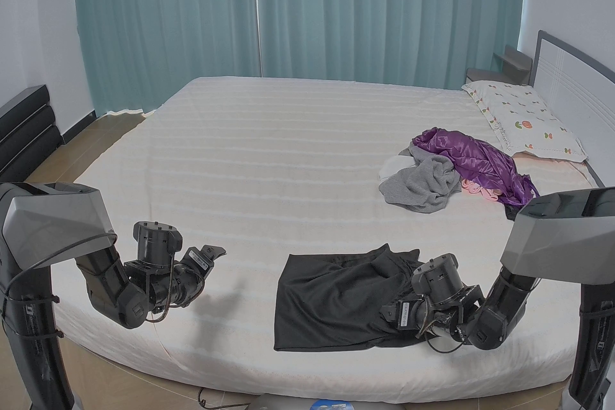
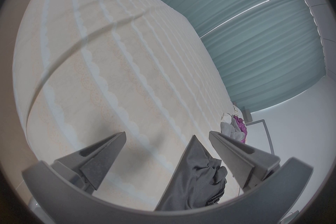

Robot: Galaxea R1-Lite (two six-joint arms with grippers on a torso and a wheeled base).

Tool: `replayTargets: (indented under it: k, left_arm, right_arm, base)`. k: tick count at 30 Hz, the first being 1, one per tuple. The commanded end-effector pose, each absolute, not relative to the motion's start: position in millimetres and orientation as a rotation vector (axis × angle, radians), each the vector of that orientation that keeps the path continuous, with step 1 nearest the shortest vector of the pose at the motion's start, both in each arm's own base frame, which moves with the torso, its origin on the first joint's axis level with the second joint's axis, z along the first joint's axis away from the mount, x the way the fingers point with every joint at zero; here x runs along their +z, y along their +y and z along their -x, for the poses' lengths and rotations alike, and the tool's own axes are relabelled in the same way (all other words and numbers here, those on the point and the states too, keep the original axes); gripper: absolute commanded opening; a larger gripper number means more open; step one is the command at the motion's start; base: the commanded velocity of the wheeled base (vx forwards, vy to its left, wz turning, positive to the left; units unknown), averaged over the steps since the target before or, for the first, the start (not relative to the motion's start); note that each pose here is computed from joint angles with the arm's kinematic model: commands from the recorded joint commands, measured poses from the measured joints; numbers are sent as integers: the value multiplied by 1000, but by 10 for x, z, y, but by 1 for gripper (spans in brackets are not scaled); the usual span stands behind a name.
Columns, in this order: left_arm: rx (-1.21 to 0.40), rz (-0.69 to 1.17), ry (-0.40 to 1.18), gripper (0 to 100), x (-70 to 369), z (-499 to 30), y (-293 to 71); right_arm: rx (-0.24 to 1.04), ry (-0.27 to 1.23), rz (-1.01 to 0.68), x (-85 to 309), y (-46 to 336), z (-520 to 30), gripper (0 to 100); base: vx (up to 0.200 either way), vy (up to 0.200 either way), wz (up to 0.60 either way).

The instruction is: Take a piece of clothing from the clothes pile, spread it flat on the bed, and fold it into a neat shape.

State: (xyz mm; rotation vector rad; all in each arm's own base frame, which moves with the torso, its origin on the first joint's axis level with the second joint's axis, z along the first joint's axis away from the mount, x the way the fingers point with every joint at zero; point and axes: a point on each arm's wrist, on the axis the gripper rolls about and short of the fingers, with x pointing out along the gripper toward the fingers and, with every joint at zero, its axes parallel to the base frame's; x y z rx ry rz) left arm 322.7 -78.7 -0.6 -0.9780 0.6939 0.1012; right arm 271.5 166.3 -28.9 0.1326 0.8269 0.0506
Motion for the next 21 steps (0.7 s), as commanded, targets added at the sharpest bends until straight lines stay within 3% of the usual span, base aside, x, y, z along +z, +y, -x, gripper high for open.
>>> replayTargets:
  k: [1,9,14,21]
  left_arm:
    - [101,976,697,100,-16,-3227,-789]
    - [100,973,697,100,-16,-3227,-789]
    - [100,972,697,100,-16,-3227,-789]
    - [100,972,697,100,-16,-3227,-789]
  right_arm:
    - [33,841,-111,-147,1493,-2571,100]
    - [-24,930,-119,-89,1015,-2160,100]
    - [-24,898,-165,-9,855,-2085,100]
    - [165,846,-305,59,856,-2168,100]
  base:
    - [0,0,0]
    - [0,0,0]
    - [0,0,0]
    - [0,0,0]
